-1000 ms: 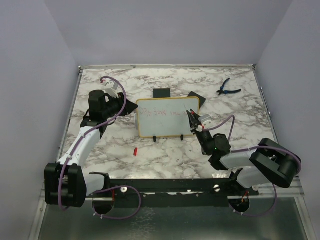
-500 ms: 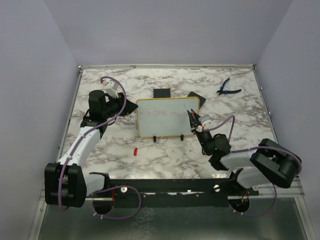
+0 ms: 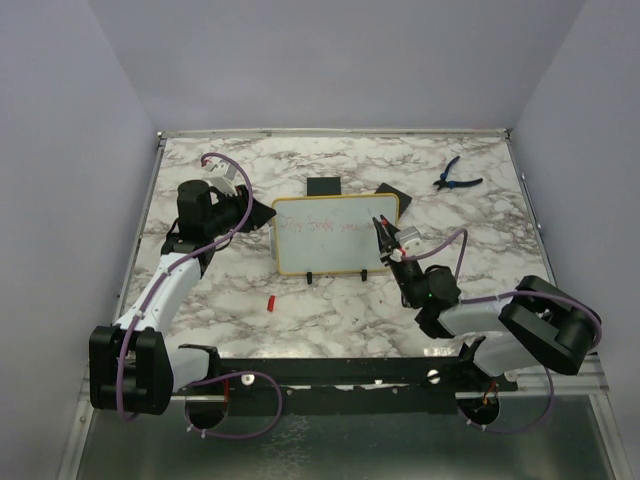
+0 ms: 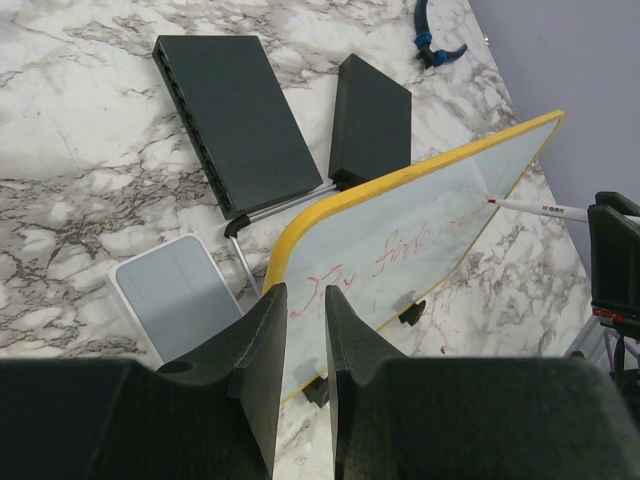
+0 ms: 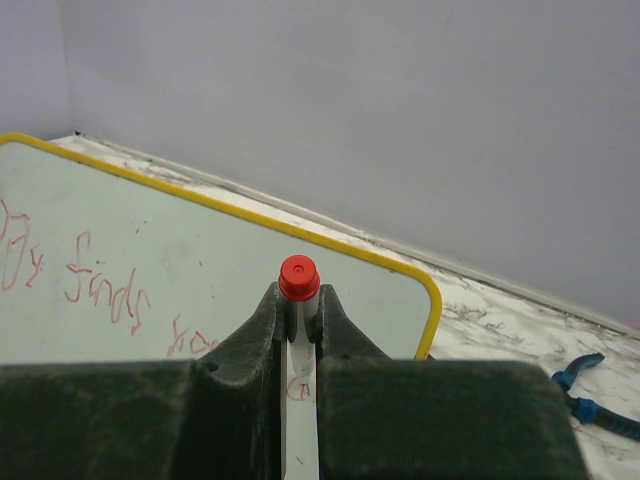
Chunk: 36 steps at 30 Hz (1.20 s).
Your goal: Write a sentence on the whiteboard
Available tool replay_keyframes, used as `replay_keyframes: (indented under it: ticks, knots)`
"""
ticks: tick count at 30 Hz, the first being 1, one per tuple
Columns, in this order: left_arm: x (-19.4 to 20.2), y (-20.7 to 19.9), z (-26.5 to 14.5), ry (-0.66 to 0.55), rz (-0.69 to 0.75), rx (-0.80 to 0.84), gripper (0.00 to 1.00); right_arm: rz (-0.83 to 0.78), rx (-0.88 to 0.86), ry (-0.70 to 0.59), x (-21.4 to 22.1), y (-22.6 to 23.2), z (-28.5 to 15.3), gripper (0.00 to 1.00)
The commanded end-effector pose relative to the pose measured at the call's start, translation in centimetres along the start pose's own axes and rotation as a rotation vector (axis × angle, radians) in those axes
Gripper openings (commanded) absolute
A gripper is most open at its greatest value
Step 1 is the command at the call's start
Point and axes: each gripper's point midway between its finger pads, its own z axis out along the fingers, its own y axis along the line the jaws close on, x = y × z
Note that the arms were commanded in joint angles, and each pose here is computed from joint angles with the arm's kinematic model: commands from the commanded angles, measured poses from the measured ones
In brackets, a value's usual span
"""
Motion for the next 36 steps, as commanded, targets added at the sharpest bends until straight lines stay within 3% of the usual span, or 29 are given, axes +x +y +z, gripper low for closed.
replay_keyframes:
  ticks: [1,19,36]
  knots:
    - [0.0,-0.3,-0.1,-0.007,0.029,0.01,0.23,-0.001,0.011,-0.047,-1.2,-0.2,0.7,0.01]
    - [0.1,-0.2,-0.1,-0.007,0.026,0.007,0.23,0.057,-0.123,-0.034,-1.8,1.4,-1.1,0.01]
    - [0.1,-0.3,-0.1,-0.007,0.025,0.011,0.23,0.033,-0.003,0.002,-1.0,-0.6,-0.7,0.01]
